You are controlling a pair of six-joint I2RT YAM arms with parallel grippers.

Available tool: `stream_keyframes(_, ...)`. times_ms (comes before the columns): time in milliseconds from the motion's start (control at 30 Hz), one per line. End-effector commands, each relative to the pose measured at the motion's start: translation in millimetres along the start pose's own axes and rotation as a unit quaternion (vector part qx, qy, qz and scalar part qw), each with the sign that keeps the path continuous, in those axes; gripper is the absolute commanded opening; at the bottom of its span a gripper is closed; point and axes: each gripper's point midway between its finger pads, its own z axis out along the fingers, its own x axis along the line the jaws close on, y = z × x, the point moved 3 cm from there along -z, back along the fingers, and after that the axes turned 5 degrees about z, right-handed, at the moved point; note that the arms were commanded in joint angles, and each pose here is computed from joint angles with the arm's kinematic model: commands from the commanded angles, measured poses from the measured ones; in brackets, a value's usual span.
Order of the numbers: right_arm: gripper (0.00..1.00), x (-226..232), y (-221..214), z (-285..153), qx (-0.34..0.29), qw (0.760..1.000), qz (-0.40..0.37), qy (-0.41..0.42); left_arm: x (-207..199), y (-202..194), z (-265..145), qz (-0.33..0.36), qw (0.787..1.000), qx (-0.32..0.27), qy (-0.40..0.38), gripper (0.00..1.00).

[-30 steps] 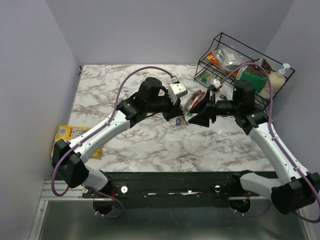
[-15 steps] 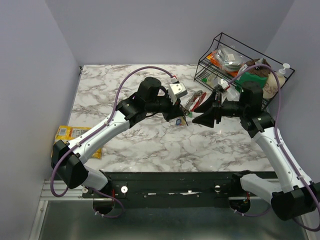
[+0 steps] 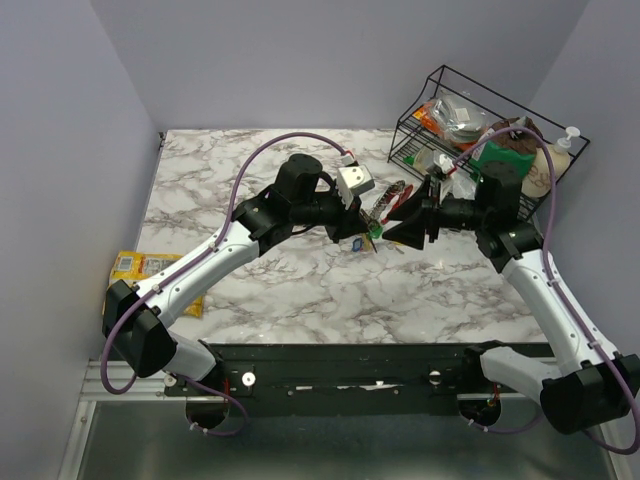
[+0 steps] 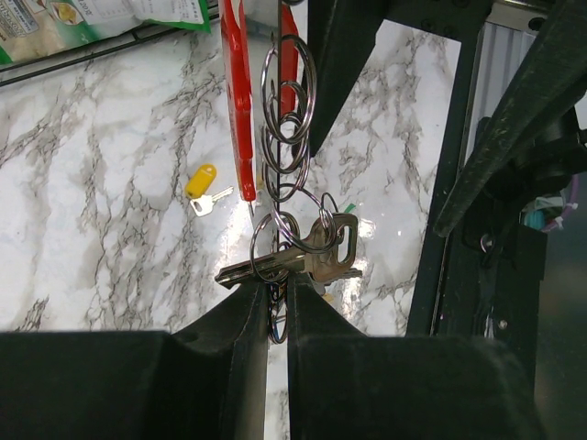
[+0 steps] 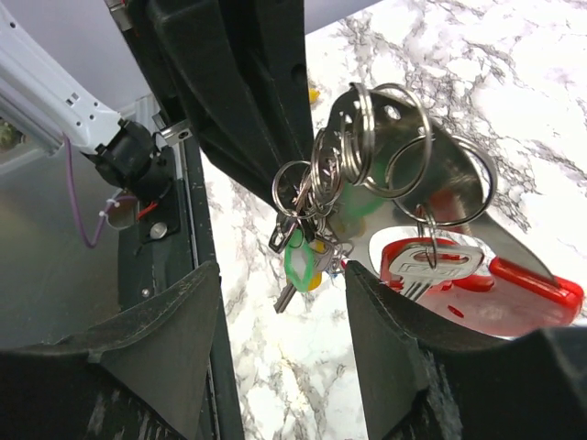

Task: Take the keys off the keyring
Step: Remove the key from the keyring.

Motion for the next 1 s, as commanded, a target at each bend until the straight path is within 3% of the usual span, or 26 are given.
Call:
stream_keyframes(0,0.64,-7,5,3,-0.014,1.000,0.011,-0.003,-3,25,-3,0.008,0.999,-0.039,-0.008,0.07)
stream_keyframes(733,0.57,-14,-8,21,-0.008,0.999,0.038,-0.003,8,28,8,-0.015,0.999,-0.040,0.012,0.07)
stream_keyframes(967,0.47,-10,-5,21,-0.018,0.999,0.041,0.000,10,27,9,-0.015,0.999,-0.040,0.018,0.07)
